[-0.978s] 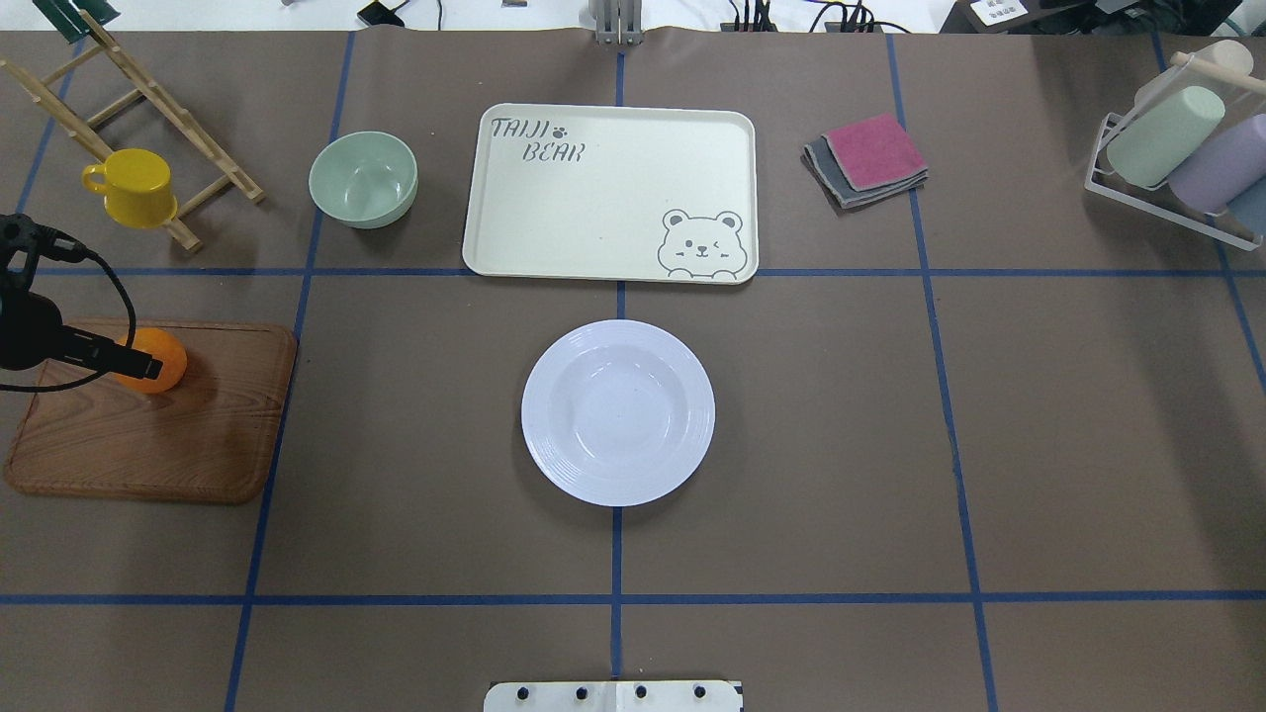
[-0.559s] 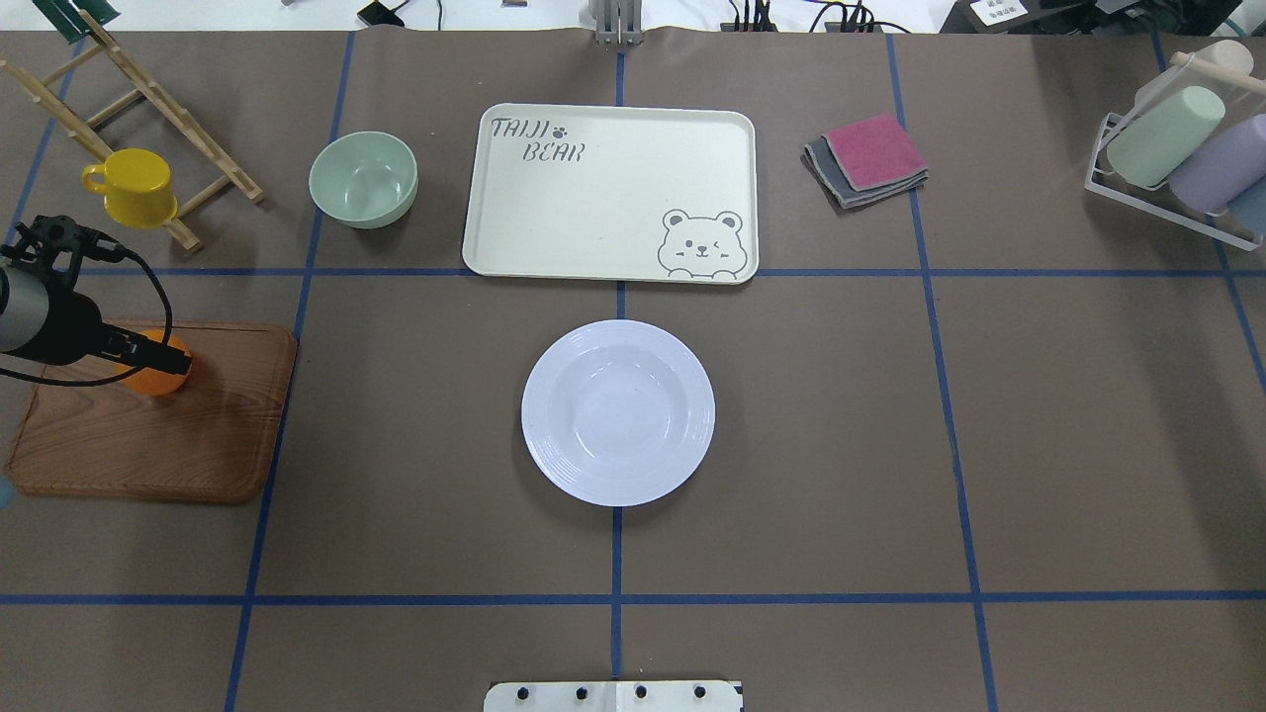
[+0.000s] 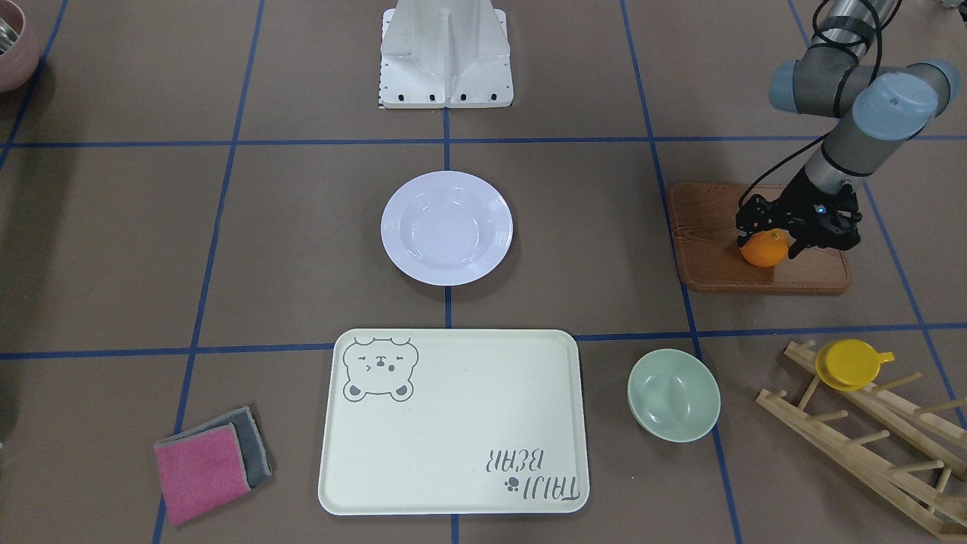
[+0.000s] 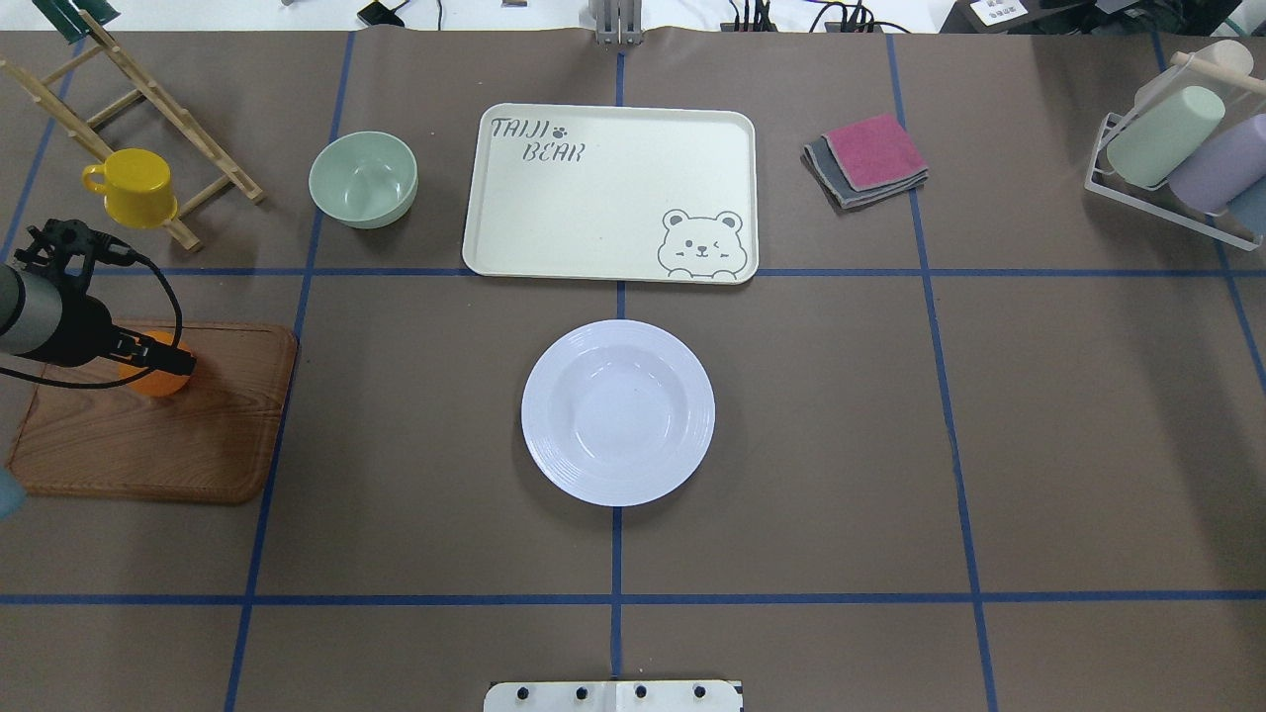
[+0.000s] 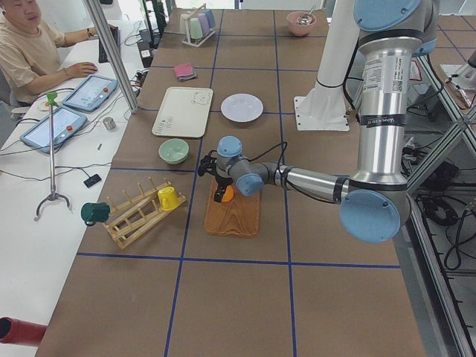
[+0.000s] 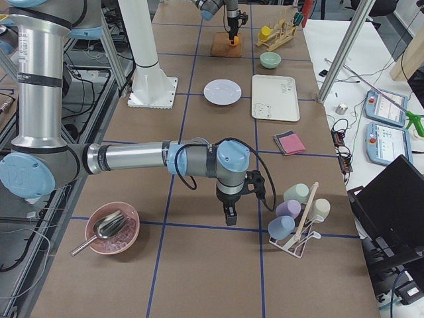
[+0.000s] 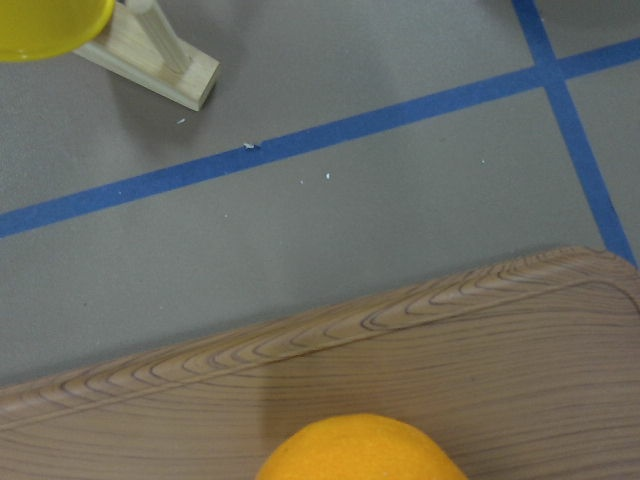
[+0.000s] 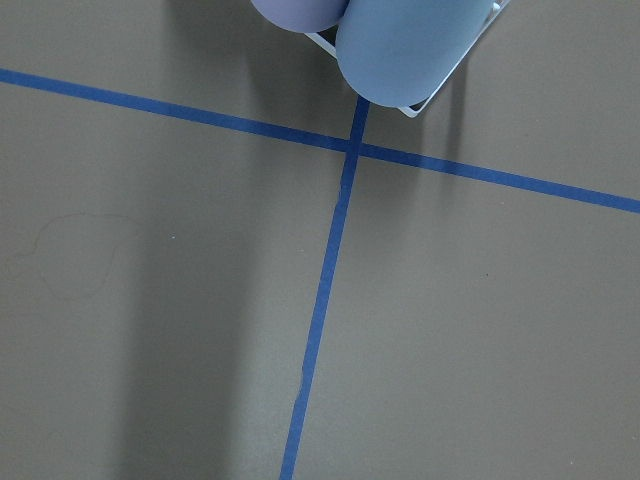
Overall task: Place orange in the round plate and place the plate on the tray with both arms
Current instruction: 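Lower the left gripper onto the orange on the wooden board and grasp it, then carry the orange with the left gripper and lower it onto the white plate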
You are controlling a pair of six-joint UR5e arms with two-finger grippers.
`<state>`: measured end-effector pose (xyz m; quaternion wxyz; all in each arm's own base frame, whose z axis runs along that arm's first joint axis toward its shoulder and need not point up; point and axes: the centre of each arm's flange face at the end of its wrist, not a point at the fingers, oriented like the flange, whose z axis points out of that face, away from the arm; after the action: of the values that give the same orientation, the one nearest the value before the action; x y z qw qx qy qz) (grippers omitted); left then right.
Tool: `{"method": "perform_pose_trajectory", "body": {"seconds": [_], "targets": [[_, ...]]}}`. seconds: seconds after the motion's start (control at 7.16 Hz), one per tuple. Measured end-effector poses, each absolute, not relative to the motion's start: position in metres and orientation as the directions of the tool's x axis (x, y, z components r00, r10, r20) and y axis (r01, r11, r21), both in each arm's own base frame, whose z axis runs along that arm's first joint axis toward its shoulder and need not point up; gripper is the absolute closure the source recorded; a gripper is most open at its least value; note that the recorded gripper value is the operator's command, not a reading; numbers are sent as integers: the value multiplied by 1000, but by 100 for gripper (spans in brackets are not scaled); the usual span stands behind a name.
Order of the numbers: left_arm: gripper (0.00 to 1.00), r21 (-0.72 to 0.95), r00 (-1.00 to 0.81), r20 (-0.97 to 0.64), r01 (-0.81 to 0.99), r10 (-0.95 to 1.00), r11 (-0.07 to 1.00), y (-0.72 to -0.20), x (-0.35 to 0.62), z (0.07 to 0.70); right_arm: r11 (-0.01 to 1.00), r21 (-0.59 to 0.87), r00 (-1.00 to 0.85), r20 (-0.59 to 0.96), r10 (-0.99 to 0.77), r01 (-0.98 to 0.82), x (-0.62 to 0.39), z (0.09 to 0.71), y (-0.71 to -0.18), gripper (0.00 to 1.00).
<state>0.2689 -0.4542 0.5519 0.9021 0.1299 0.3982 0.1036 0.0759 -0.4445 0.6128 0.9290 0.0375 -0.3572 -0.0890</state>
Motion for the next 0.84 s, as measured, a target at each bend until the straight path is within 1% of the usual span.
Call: {"method": "perform_pose_trajectory", "body": {"seconds": [0.14,0.42,0.7,0.84], "targets": [[100,321,657,-693,-89,298,943,-451,271,549,981,133,729,657,-192,139,76,613,-444,0],[100,344,635,-704,-86,317,935,-451,273,519,981,135,729,657,-194,139,76,612,-445,0],[100,312,633,-723,-60,278,948,-473,297,456,980,139,726,658,-198,141,75,610,-446,0],[100,268,624,-747,-30,227,963,-486,327,406,979,144,722,661,-203,144,72,608,-448,0]]}}
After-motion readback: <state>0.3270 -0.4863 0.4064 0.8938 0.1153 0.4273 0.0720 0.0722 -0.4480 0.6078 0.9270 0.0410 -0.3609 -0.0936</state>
